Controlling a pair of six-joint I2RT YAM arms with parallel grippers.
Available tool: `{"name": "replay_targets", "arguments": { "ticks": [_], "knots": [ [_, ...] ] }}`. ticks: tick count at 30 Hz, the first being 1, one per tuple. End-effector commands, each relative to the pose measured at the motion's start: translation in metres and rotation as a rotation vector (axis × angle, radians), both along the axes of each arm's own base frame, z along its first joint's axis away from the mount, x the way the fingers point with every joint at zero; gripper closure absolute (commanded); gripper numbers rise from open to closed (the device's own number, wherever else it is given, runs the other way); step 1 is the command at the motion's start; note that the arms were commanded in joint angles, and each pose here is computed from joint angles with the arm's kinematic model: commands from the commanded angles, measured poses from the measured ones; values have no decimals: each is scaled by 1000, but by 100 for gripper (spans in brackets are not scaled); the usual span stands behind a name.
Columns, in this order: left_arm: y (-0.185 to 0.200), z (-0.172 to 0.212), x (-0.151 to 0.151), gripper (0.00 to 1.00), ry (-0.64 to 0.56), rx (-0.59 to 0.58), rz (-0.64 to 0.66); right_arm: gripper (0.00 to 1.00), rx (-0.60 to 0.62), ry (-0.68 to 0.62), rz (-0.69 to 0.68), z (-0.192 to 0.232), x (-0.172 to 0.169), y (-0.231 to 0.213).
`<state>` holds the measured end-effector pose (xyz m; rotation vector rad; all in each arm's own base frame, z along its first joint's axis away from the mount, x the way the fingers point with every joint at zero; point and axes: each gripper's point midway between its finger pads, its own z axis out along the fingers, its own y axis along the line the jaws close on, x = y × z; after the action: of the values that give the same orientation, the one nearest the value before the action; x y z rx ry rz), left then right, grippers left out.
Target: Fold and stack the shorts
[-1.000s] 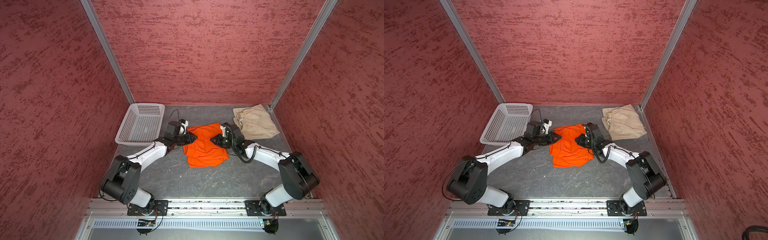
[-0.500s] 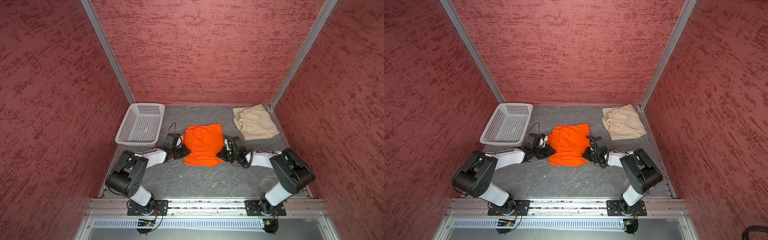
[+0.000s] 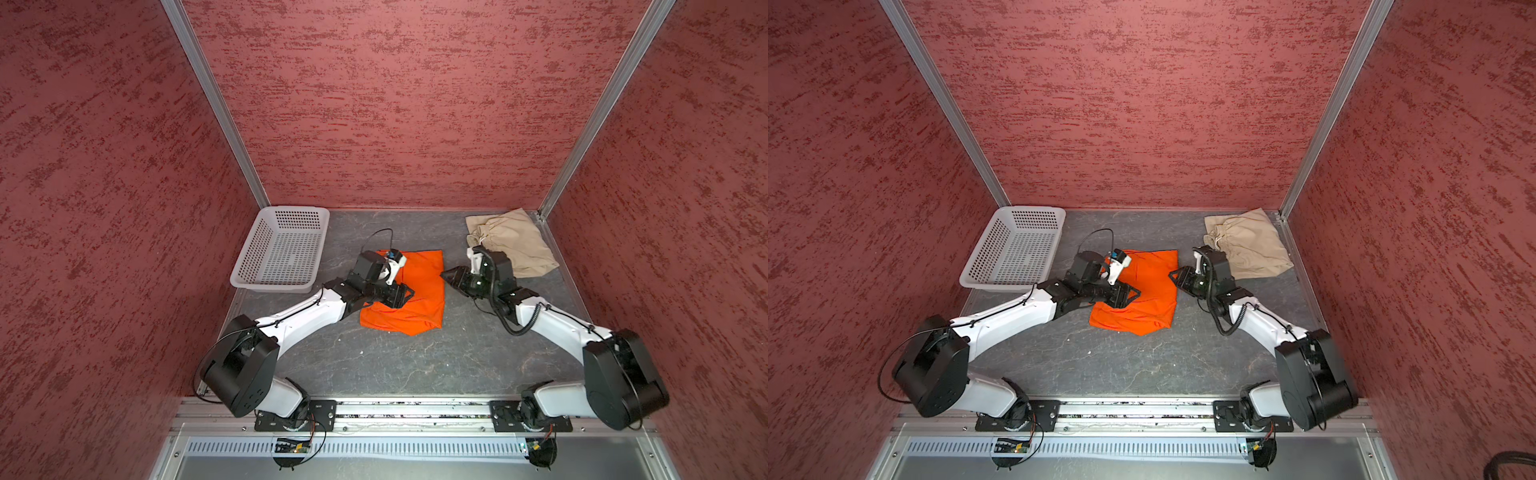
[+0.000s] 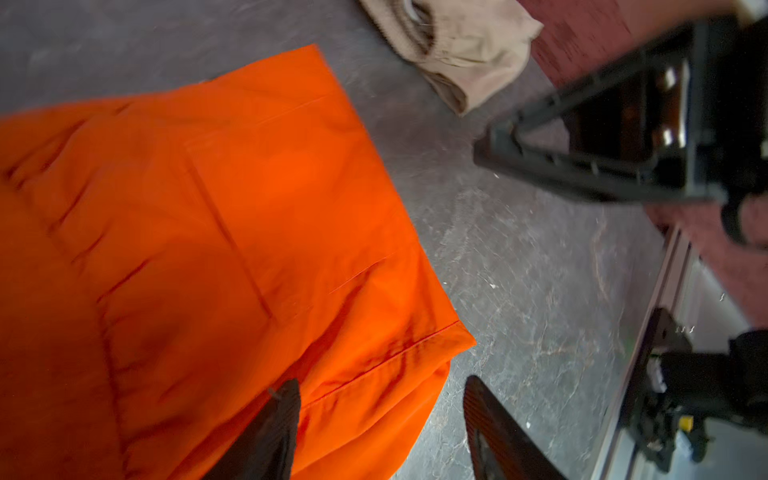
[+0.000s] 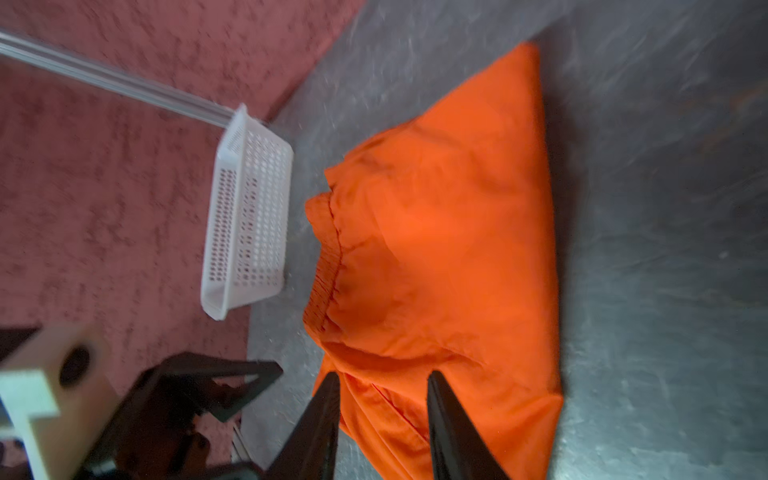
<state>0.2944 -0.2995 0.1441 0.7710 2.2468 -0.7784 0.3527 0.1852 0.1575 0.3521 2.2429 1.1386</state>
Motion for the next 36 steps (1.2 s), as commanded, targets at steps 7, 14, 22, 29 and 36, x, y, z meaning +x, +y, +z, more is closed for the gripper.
{"name": "replay_targets", "arguments": {
  "ticks": [7,14,22,29,36],
  "knots": [
    [-63,-64,-38,29,-314,285,-550,56,42,45,-96,-13,-23,-60],
    [-79,-100,-32,30,-383,369,-620,54,55,91,-120,-31,-36,-68],
    [-80,-125,-20,74,-422,454,-568,51,86,149,-152,-48,-42,-69],
    [-91,-72,-25,93,-360,203,-483,49,277,216,-130,-56,-34,-45],
    [-86,-44,-26,93,-368,46,-426,43,444,276,-116,-63,-10,-12]
  ]
}}
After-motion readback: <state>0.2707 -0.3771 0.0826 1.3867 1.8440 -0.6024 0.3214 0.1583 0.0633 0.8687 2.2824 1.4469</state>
